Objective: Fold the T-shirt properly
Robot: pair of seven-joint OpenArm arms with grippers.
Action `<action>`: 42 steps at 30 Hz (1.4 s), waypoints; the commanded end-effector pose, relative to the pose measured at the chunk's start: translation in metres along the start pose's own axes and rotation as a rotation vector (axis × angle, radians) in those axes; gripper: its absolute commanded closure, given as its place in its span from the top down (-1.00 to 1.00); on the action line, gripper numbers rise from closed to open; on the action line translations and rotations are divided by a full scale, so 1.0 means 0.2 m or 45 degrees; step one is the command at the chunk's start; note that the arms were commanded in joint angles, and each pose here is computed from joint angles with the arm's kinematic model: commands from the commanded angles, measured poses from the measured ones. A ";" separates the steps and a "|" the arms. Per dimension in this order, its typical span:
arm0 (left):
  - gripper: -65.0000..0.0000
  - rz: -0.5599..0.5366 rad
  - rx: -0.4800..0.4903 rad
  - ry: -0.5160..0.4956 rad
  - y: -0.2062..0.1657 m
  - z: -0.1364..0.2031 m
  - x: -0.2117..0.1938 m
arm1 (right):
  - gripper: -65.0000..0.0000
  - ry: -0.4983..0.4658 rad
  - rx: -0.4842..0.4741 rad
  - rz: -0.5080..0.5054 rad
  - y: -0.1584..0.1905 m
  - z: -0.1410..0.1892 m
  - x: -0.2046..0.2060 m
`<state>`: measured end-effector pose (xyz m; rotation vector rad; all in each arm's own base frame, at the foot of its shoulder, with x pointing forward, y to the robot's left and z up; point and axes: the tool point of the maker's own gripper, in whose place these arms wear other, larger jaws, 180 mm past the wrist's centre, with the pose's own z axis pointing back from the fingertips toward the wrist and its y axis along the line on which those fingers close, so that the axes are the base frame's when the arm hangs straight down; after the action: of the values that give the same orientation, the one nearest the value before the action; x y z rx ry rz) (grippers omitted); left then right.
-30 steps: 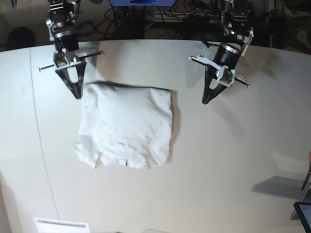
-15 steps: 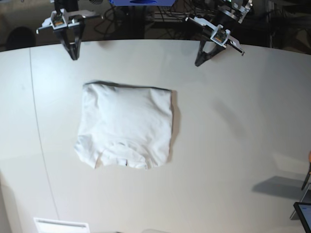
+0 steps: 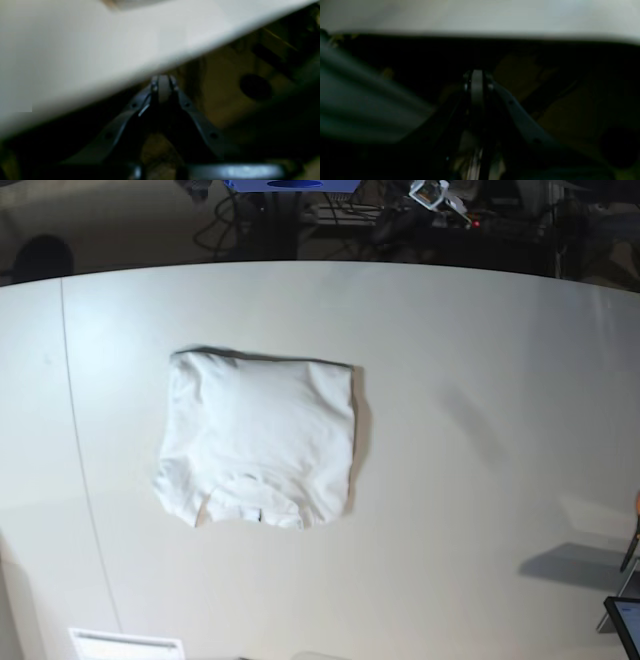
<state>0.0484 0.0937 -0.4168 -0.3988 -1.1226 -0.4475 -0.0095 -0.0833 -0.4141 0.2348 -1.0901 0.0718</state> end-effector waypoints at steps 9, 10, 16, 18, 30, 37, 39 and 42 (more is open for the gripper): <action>-1.00 0.197 -0.021 0.457 -0.20 0.02 -0.70 | -0.97 0.413 0.008 0.137 -0.03 0.01 -0.67; -1.00 0.215 -0.034 0.506 -0.22 -0.01 -0.77 | -0.97 0.453 0.011 0.149 -0.06 0.00 -0.73; -1.00 0.395 -0.049 0.766 -0.32 -0.17 -1.05 | -0.96 0.729 -0.037 0.194 -0.22 -0.16 -1.00; -1.00 0.414 -0.050 0.812 -0.30 -0.23 -1.07 | -0.96 0.825 -0.059 0.207 -0.28 -0.22 -1.05; -1.00 0.306 -0.070 1.153 -0.06 -0.42 -1.12 | -0.95 0.981 -0.235 0.155 -0.49 -0.51 -1.01; -1.00 0.304 -0.038 1.002 -0.02 -0.47 -1.06 | -0.95 0.760 -0.381 0.054 -0.58 -0.61 -0.87; -1.00 0.287 -0.031 0.974 0.03 -0.53 -1.03 | -0.95 0.727 -0.383 0.061 -0.61 -0.69 -0.82; -1.00 0.277 -0.027 0.957 0.05 -0.56 -1.01 | -0.95 0.708 -0.388 0.069 -0.64 -0.73 -0.79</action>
<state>0.0667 0.0742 -0.6467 -0.3159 -0.3327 -0.3757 0.0784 -0.1640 -0.6373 -0.0876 -0.5552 0.0125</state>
